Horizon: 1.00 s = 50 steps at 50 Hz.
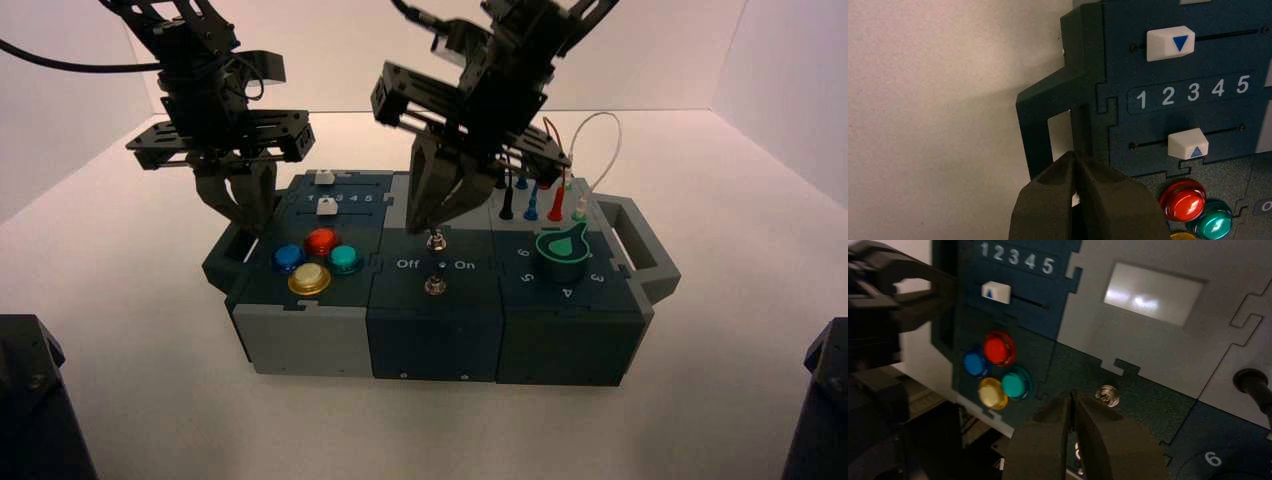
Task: Flip the top switch on with the right gripper.
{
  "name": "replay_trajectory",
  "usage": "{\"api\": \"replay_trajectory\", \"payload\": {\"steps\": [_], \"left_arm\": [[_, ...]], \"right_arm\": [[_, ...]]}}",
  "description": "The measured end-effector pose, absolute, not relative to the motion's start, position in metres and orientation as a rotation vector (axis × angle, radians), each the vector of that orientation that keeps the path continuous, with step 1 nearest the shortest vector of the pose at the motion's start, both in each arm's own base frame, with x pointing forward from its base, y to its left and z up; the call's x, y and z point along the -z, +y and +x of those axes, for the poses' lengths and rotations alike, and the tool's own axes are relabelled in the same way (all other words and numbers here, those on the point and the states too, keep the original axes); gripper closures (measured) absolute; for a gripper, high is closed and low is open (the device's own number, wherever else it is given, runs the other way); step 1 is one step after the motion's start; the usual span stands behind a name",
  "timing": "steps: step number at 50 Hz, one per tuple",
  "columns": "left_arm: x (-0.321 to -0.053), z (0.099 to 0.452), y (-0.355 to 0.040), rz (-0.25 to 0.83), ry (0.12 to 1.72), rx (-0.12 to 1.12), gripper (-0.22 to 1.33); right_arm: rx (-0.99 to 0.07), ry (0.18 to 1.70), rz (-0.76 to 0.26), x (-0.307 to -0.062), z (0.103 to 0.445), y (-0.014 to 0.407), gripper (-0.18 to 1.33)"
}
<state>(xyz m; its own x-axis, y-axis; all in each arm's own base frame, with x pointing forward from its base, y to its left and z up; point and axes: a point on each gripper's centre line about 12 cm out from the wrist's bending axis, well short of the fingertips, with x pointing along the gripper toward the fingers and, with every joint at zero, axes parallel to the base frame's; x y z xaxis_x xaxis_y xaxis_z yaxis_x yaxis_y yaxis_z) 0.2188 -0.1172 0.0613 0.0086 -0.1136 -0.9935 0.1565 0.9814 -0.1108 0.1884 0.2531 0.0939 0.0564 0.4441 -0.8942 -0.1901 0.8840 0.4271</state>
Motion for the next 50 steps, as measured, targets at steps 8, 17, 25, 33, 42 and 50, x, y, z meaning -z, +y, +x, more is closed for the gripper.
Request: {"api": "replay_trajectory", "payload": {"steps": [8,17,25,33,42,50], "left_arm": [[-0.061,0.219,-0.118,0.035,1.548,0.212,1.28],[-0.061,0.219,-0.118,0.035,1.546,0.212,1.28],[-0.061,0.218,-0.118,0.037,1.548,0.213,1.28],[-0.061,0.219,-0.118,0.036,1.546,0.214,1.28],[-0.062,0.219,-0.118,0.036,1.545,0.214,1.28],[-0.061,0.219,-0.118,0.035,1.544,0.215,1.28]], "right_arm": [[-0.481,1.429,0.218,-0.092,0.189,0.254,1.29],[-0.476,1.423,0.220,-0.092,0.191,0.252,1.30],[-0.469,1.419,0.225,-0.092,0.192,0.248,1.30],[-0.450,1.415,0.237,-0.094,0.192,0.237,1.30],[-0.450,1.414,0.236,-0.095,0.192,0.236,1.30],[-0.458,1.405,0.237,-0.098,0.194,0.237,1.30]]}}
